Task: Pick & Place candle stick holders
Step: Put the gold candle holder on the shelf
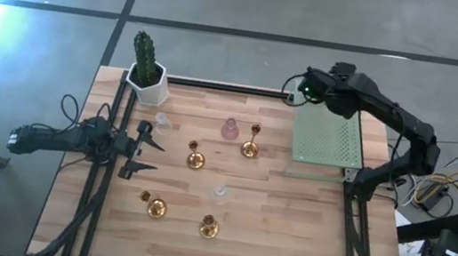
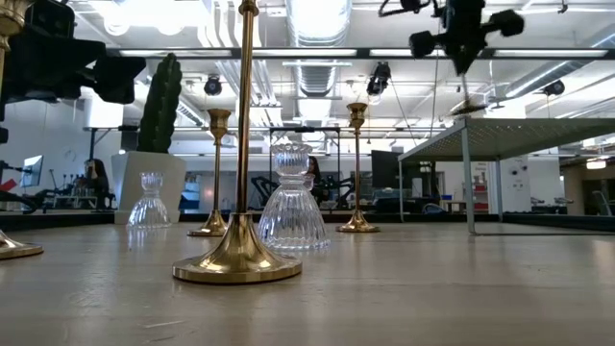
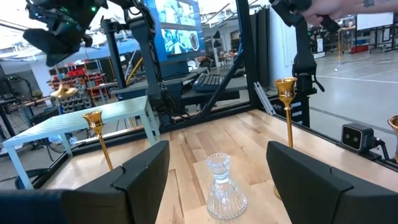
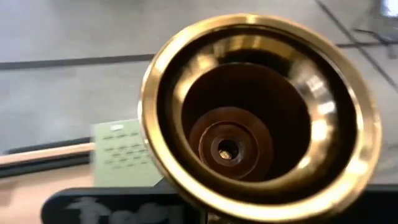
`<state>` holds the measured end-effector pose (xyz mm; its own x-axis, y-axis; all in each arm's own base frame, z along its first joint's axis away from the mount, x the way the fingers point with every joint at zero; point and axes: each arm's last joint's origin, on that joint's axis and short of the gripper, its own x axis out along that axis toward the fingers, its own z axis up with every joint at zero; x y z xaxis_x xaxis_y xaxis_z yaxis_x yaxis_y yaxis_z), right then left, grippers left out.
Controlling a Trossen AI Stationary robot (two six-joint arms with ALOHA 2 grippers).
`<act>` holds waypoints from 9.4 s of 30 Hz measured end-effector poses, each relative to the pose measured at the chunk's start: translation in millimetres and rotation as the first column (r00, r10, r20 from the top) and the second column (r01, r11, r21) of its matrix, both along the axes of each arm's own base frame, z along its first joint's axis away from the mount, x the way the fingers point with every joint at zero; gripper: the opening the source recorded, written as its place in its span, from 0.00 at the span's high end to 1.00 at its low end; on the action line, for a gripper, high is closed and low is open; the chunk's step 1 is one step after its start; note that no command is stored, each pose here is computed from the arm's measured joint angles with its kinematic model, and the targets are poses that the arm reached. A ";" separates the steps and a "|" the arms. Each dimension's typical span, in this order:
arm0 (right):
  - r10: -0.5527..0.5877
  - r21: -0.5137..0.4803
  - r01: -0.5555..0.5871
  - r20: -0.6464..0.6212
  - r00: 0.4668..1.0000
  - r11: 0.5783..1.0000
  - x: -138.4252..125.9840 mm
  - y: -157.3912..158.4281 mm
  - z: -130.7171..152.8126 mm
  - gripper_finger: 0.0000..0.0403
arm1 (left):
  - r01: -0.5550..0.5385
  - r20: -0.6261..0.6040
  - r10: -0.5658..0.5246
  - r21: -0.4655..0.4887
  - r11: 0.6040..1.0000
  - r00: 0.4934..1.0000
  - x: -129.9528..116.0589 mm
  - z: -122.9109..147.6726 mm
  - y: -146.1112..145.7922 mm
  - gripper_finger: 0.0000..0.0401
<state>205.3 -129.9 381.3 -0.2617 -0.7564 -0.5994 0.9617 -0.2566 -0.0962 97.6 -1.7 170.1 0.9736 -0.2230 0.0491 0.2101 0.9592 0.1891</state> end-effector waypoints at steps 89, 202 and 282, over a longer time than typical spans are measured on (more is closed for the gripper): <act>-0.285 -0.046 0.297 0.172 0.943 0.954 -54.0 -61.9 -65.4 0.89 | 0.000 0.000 0.000 0.000 1.000 1.000 0.0 0.0 0.0 0.32; 0.893 -0.084 -0.933 0.331 0.306 0.351 91.0 442.6 -86.2 0.98 | 0.000 0.000 0.000 0.000 1.000 1.000 0.0 0.0 0.0 0.32; 0.813 -0.041 -0.826 0.210 0.544 0.563 122.0 402.8 -169.4 0.50 | 0.000 -0.002 0.000 0.000 1.000 1.000 0.0 -0.2 0.0 0.32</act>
<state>327.4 272.9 211.9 0.5729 -0.5481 -0.6094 0.7492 0.6517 0.1181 97.5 -1.7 170.0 0.9737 -0.2227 0.0476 0.2102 0.9593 0.1887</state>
